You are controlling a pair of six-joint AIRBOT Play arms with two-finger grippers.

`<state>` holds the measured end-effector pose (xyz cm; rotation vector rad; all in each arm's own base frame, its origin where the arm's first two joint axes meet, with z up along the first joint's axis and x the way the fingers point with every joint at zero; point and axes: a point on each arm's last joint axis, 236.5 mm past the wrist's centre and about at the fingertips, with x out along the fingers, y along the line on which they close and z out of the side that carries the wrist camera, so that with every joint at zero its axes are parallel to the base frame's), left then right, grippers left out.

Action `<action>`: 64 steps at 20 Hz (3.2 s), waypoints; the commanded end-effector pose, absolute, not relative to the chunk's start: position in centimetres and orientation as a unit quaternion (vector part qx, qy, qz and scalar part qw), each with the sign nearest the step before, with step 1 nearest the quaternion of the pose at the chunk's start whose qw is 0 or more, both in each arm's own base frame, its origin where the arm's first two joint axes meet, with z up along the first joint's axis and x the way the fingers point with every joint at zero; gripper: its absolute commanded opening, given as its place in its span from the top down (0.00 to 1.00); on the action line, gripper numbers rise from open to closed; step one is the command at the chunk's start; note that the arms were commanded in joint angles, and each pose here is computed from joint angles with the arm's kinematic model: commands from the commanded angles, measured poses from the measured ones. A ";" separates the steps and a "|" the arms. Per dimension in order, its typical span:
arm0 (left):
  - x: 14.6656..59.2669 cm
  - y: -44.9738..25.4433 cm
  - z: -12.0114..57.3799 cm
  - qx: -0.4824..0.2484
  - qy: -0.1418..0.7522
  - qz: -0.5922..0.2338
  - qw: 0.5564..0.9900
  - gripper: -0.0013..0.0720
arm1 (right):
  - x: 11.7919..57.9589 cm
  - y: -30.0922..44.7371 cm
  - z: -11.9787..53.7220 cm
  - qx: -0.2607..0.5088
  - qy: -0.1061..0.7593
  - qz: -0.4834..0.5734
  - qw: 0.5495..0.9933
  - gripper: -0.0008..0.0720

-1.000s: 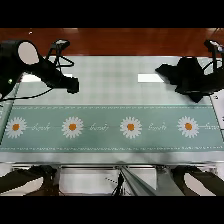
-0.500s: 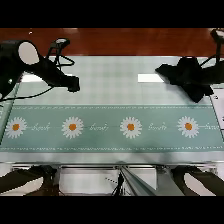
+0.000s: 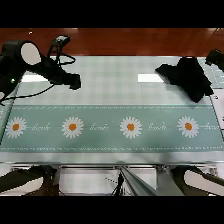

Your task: Fold the shirts.

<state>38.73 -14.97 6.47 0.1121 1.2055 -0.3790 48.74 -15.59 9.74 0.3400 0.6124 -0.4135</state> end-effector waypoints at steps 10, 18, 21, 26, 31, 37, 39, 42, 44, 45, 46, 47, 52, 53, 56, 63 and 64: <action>38.8 -15.0 6.4 0.054 0.563 -0.178 0.805 0.02 | 52.6 -16.8 -6.1 0.377 0.332 -0.234 0.832 0.18; 38.2 -15.3 6.8 0.048 0.571 -0.186 0.799 0.02 | 56.2 -9.5 -5.4 0.374 0.324 -0.169 0.852 0.97; 37.0 -15.1 8.6 0.054 0.586 -0.190 0.786 0.02 | 57.2 -6.8 4.7 0.280 0.276 -0.092 0.915 0.97; 37.3 -16.3 17.0 0.044 0.527 -0.221 0.820 0.02 | 52.4 0.5 25.9 0.157 0.141 0.030 0.977 0.97; 34.9 -17.4 30.0 0.028 0.389 -0.269 0.880 0.02 | 41.4 7.4 40.0 0.146 0.025 0.131 0.980 0.97; 28.3 -15.7 38.0 0.028 0.289 -0.285 0.913 0.02 | 30.3 16.0 38.9 0.129 0.128 0.282 0.942 0.97; 27.4 -15.4 38.1 0.031 0.289 -0.286 0.913 0.02 | 28.7 19.0 34.2 0.099 0.218 0.323 0.916 0.97; 27.8 -15.3 35.7 0.034 0.326 -0.280 0.902 0.02 | 29.1 22.2 26.4 0.041 0.312 0.339 0.887 0.97; 28.6 -15.1 32.8 0.037 0.363 -0.269 0.891 0.02 | 30.6 22.9 19.6 -0.023 0.372 0.315 0.873 0.97; 28.9 -15.1 30.9 0.038 0.388 -0.264 0.882 0.02 | 31.3 22.6 16.2 -0.054 0.403 0.296 0.864 0.97; 29.1 -15.2 28.9 0.038 0.413 -0.262 0.871 0.02 | 31.8 22.1 12.8 -0.078 0.435 0.276 0.853 0.97; 29.2 -15.2 26.6 0.037 0.441 -0.260 0.858 0.02 | 32.2 21.5 9.9 -0.096 0.463 0.261 0.842 0.97; 29.2 -16.6 15.1 -0.009 0.550 -0.249 0.797 0.02 | 32.5 20.2 0.5 -0.146 0.556 0.226 0.787 0.66; 29.1 -17.4 13.1 -0.029 0.559 -0.256 0.788 0.02 | 32.7 19.9 0.2 -0.162 0.554 0.227 0.784 0.45; 27.8 -19.3 7.3 -0.085 0.592 -0.269 0.755 0.02 | 33.9 15.8 2.2 -0.245 0.535 0.180 0.788 0.31; 23.0 -22.6 -1.5 -0.211 0.630 -0.295 0.687 0.02 | 34.8 1.3 8.6 -0.154 0.521 0.010 0.840 0.31; 23.1 -22.9 -2.2 -0.226 0.627 -0.291 0.687 0.02 | 34.6 0.0 8.2 -0.097 0.533 0.008 0.841 0.31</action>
